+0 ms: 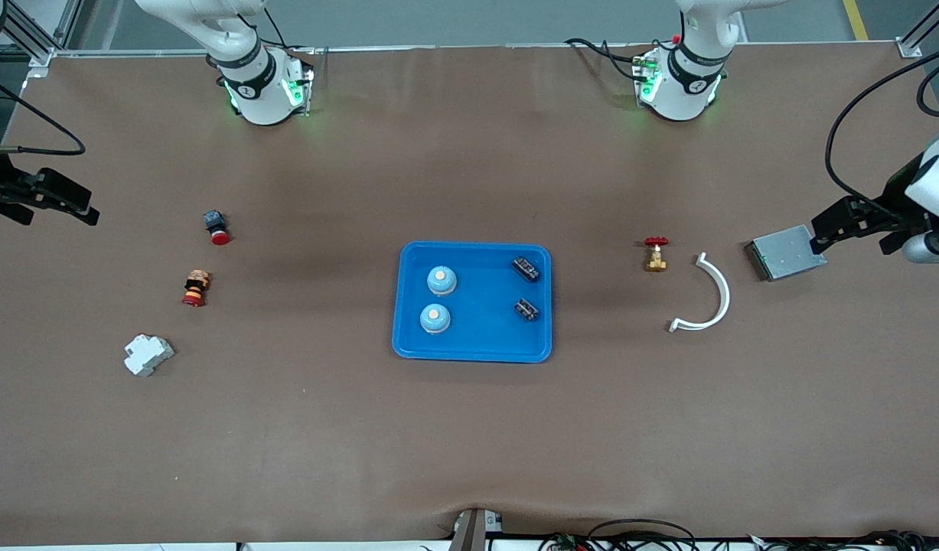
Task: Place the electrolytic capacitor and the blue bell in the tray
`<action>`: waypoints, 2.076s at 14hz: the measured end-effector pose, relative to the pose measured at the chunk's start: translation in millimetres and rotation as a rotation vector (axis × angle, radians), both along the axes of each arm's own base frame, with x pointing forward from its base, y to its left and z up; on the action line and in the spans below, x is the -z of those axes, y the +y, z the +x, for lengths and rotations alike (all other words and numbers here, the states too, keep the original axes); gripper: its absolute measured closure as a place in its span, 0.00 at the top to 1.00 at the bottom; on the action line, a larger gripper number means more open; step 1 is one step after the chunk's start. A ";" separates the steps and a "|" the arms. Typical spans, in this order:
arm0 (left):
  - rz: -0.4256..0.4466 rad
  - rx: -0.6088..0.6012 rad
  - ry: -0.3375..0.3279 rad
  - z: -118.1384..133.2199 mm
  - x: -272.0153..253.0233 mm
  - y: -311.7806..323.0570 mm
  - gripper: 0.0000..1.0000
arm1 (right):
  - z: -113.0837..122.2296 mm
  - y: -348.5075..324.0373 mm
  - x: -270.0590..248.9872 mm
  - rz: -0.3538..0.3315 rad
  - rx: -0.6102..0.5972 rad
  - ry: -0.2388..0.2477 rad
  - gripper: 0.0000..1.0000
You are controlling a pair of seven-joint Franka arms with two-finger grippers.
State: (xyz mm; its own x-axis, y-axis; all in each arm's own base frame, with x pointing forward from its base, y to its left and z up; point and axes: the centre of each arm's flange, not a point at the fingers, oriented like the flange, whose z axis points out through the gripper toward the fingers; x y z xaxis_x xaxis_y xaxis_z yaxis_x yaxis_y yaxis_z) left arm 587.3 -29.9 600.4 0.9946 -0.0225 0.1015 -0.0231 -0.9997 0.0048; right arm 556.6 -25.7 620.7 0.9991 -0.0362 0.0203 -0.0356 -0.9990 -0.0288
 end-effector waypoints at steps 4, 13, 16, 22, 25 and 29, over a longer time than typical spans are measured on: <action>0.004 0.006 0.002 0.4 1.5 -4.7 1.00 | -0.3 -0.1 2.2 0.000 0.001 0.006 1.00; 0.009 -0.013 0.011 3.1 6.5 5.1 1.00 | -1.2 -0.8 3.2 0.001 0.002 0.014 1.00; 0.010 -0.012 0.035 10.1 22.0 4.2 1.00 | -1.2 -1.0 3.2 0.001 0.003 0.015 1.00; 0.008 -0.024 0.096 -13.5 -22.6 3.1 1.00 | -1.2 -1.2 3.5 0.001 0.003 0.015 1.00; -0.010 -0.114 0.092 -27.0 -46.0 -9.5 1.00 | -1.2 -1.4 3.5 0.001 0.004 0.015 1.00; -0.004 0.026 0.072 -33.7 -56.9 -22.8 1.00 | -1.3 -1.5 3.5 0.001 0.004 0.015 1.00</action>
State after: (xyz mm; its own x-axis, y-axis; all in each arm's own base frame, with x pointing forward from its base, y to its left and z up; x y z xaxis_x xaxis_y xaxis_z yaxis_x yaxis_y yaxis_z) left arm 553.6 -52.6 657.3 0.9984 -0.0483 0.0297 -0.0487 -0.9987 0.0117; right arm 555.4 -27.1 617.2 0.9992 -0.0400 0.0052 -0.0399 -0.9988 -0.0291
